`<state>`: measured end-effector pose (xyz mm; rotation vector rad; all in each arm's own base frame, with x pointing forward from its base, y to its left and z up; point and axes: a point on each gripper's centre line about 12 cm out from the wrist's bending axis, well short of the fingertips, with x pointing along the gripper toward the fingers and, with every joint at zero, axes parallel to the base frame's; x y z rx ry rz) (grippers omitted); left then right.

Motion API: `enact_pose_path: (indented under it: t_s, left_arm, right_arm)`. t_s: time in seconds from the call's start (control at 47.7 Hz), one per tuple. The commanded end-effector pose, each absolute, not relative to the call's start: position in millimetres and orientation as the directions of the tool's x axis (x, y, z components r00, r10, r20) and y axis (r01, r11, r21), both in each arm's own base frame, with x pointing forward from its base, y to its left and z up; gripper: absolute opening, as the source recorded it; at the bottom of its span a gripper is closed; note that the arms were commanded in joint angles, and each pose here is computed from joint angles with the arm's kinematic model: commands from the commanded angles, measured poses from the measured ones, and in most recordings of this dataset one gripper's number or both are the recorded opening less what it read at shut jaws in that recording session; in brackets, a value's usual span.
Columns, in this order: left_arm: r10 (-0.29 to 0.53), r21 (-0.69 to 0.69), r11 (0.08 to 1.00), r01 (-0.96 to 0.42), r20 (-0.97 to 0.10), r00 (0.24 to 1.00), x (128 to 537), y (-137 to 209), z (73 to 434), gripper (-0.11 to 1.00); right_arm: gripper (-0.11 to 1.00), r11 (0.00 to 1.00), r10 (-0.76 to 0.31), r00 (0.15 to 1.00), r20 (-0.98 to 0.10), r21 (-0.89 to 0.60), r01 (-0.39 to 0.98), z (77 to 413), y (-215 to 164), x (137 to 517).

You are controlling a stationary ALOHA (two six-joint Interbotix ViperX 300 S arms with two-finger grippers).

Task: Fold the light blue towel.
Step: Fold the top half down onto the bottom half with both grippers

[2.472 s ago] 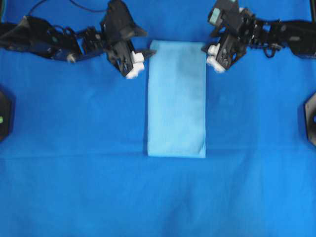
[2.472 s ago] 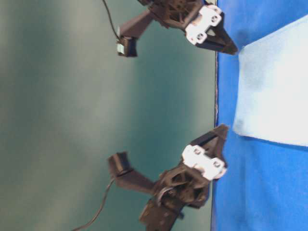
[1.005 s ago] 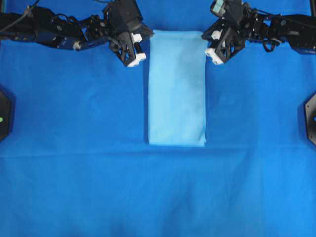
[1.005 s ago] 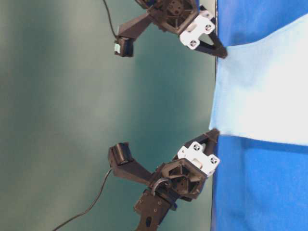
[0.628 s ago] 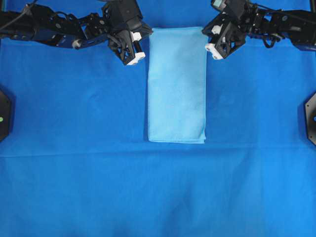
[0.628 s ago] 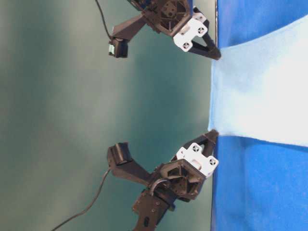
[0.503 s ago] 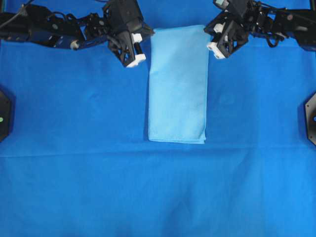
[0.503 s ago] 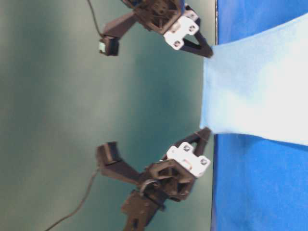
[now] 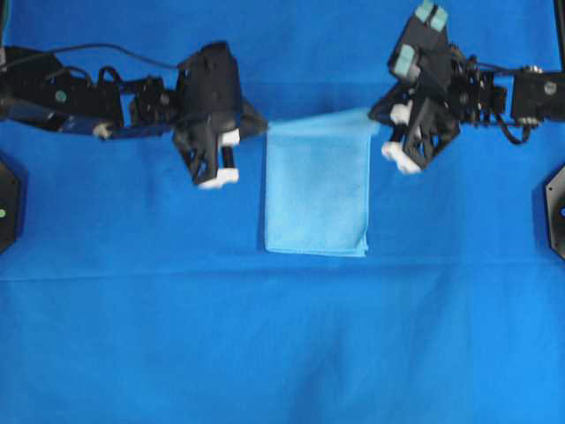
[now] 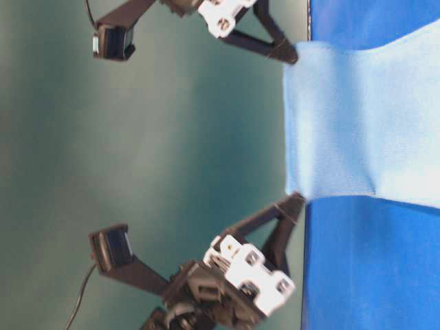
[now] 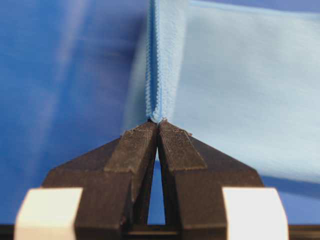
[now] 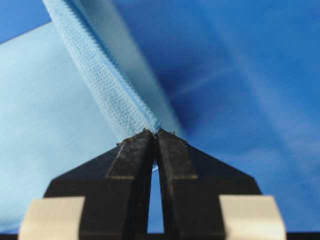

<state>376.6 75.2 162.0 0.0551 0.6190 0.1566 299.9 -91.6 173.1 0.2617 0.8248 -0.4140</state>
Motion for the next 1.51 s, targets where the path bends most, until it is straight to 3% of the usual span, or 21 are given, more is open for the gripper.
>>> enact_pose_path:
  t_s: [0.0,0.23,0.503,0.754,1.152,1.236,1.445,1.487]
  left_arm:
    - [0.126,0.092,0.992,-0.090,-0.553,0.824,377.2,56.9,171.3,0.01]
    - [0.027,0.084,0.996,0.027,-0.582,0.813,383.5,11.6,155.2,0.01]
    - [-0.036,0.047,0.996,0.082,-0.613,0.789,393.6,-19.9,125.9,0.01]
    - [-0.036,0.017,0.998,0.060,-0.626,0.779,393.4,-20.4,114.1,0.01]
    - [-0.031,0.019,0.998,0.053,-0.606,0.795,400.3,-17.7,118.7,0.01]
    - [-0.030,0.018,0.999,0.052,-0.607,0.794,400.1,-17.7,118.5,0.06]
    - [-0.031,0.026,0.998,0.058,-0.595,0.803,400.1,-17.7,125.1,0.50]
    - [-0.031,0.029,0.998,0.060,-0.593,0.804,399.8,-17.7,127.1,0.56]
  right_arm:
    - [0.03,0.902,-0.223,0.619,-0.753,0.080,0.424,177.8,-74.0,301.4]
    - [0.03,0.924,-0.157,0.595,-0.788,0.095,0.370,164.5,-41.4,302.0]
    - [0.03,0.928,-0.108,0.555,-0.825,0.117,0.354,136.9,-22.1,307.6]
    - [0.03,0.935,-0.077,0.562,-0.824,0.135,0.327,121.9,-14.9,314.6]
    - [0.04,0.936,-0.073,0.578,-0.813,0.144,0.321,124.9,-14.0,318.1]
    - [0.05,0.937,-0.069,0.586,-0.807,0.150,0.316,125.4,-13.1,320.5]
    - [0.62,0.951,-0.040,0.605,-0.795,0.155,0.267,131.6,2.7,326.2]
    - [0.65,0.954,-0.035,0.607,-0.794,0.154,0.257,134.3,6.4,326.6]
